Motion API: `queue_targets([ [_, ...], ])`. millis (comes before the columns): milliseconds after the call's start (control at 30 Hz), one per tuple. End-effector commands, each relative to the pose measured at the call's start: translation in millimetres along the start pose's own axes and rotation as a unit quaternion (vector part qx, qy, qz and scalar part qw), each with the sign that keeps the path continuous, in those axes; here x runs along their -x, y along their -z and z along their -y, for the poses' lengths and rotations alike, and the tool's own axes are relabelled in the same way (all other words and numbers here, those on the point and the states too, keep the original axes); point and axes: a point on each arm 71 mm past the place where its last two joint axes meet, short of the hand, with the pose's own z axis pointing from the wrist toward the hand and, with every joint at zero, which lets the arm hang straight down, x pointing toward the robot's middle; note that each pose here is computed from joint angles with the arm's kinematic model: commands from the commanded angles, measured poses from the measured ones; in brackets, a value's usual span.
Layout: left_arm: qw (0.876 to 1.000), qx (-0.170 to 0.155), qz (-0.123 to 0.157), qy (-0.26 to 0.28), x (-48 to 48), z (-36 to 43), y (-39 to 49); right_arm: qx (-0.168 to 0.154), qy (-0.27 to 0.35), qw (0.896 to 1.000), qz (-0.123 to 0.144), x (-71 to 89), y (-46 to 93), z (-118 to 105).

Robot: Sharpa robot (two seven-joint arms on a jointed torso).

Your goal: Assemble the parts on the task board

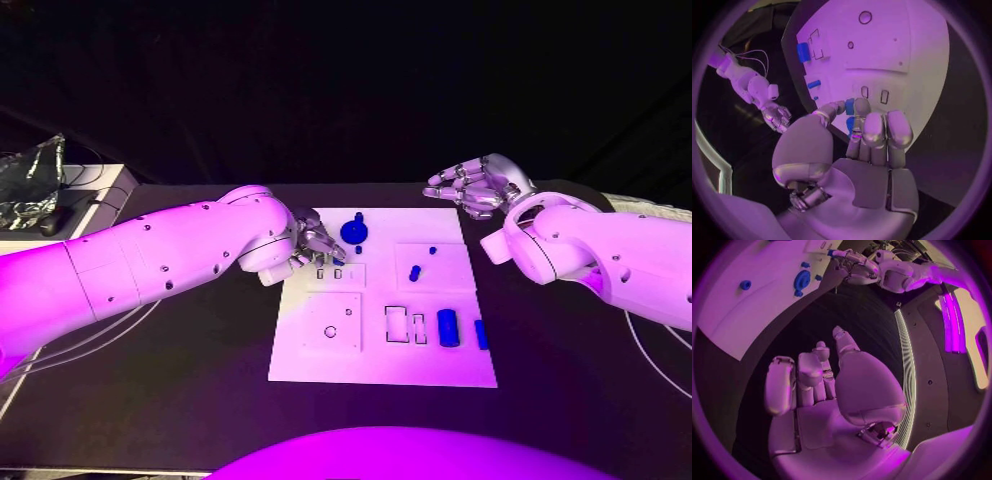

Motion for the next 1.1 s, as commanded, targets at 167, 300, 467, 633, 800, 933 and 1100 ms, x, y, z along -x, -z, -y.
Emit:
queue_targets([
  [167,1.000,0.007,0.026,-0.010,-1.3,-3.4,-2.6,0.008,0.003,1.000,-0.006,-0.9,-0.1,-1],
  [300,1.000,0.010,0.023,-0.012,-3.3,-5.3,-3.5,0.008,0.004,1.000,-0.006,-1.0,-0.2,-1],
  [467,1.000,0.011,0.019,-0.014,-6.5,-6.7,-4.3,0.008,0.004,1.000,-0.007,-1.2,-0.3,-1],
  [633,1.000,0.009,0.014,-0.016,-9.2,-6.3,-4.5,0.008,0.004,1.000,-0.008,-1.1,-0.4,-1],
  [800,1.000,0.007,0.009,-0.022,-11.1,-5.7,-4.2,0.008,0.004,1.000,-0.008,-1.1,-0.5,-1],
  [933,1.000,0.006,0.007,-0.025,-12.3,-5.1,-4.4,0.008,0.004,1.000,-0.009,-1.4,-0.6,-1],
  [1100,1.000,0.006,0.002,-0.028,-14.9,-4.9,-5.5,0.008,0.004,1.000,-0.009,-1.6,-0.7,-1],
])
